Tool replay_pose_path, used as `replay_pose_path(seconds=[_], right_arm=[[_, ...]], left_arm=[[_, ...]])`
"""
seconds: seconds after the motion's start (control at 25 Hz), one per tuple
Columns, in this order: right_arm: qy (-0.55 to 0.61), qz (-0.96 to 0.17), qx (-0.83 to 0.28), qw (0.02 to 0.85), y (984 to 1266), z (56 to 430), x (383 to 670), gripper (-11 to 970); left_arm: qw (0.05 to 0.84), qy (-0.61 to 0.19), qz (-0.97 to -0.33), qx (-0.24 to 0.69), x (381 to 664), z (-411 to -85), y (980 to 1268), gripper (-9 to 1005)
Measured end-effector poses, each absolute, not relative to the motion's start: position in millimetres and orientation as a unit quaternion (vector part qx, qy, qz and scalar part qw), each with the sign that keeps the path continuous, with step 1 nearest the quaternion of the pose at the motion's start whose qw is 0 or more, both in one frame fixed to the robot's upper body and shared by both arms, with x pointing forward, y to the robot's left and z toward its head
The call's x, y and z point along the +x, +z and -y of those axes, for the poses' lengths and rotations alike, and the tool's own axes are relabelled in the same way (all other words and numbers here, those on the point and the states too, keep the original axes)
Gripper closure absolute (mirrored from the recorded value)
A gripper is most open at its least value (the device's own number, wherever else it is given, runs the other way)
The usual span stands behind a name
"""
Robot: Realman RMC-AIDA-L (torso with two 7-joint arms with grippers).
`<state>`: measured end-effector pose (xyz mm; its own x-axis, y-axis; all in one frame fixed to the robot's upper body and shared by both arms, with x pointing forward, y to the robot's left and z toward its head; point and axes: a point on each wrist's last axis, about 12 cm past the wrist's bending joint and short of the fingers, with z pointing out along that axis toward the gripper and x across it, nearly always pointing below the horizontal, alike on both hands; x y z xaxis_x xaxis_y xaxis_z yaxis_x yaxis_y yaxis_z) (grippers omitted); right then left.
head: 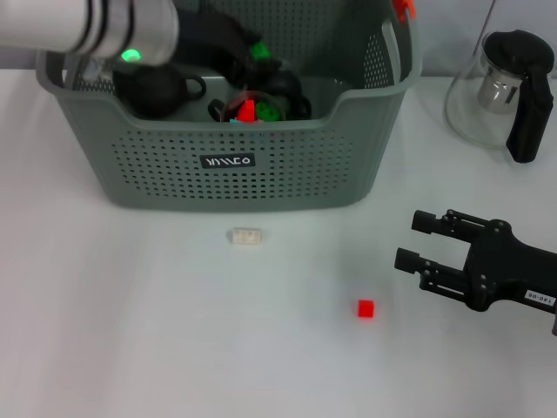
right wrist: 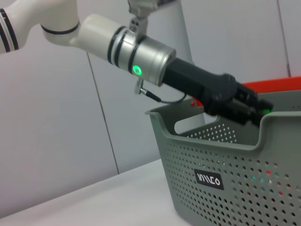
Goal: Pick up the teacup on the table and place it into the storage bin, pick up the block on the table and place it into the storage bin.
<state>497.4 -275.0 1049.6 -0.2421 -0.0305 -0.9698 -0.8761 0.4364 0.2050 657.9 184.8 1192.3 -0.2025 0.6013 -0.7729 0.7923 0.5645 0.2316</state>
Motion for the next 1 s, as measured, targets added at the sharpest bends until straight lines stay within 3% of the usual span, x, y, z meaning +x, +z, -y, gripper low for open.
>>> replay_pose_path(seconds=[0.24,0.76,1.0], right_arm=[[0.408,-0.673,-0.337,0.517,1050.3,275.9,498.5,275],[0.407,-0.673,-0.336,0.518,1050.6,276.6,498.8,276],[0.407,-0.675,-0.334,0.517,1049.6,277.5,497.1,276]], left_arm=[[0.417,-0.058,-0.785,0.455,658.1,-173.1,1180.7,579],[0.438,-0.070,-0.792,0.419,653.1,-184.6,1184.7,516],[0.515,-0.147,-0.765,0.358,631.4,-206.1,1206.5,336]])
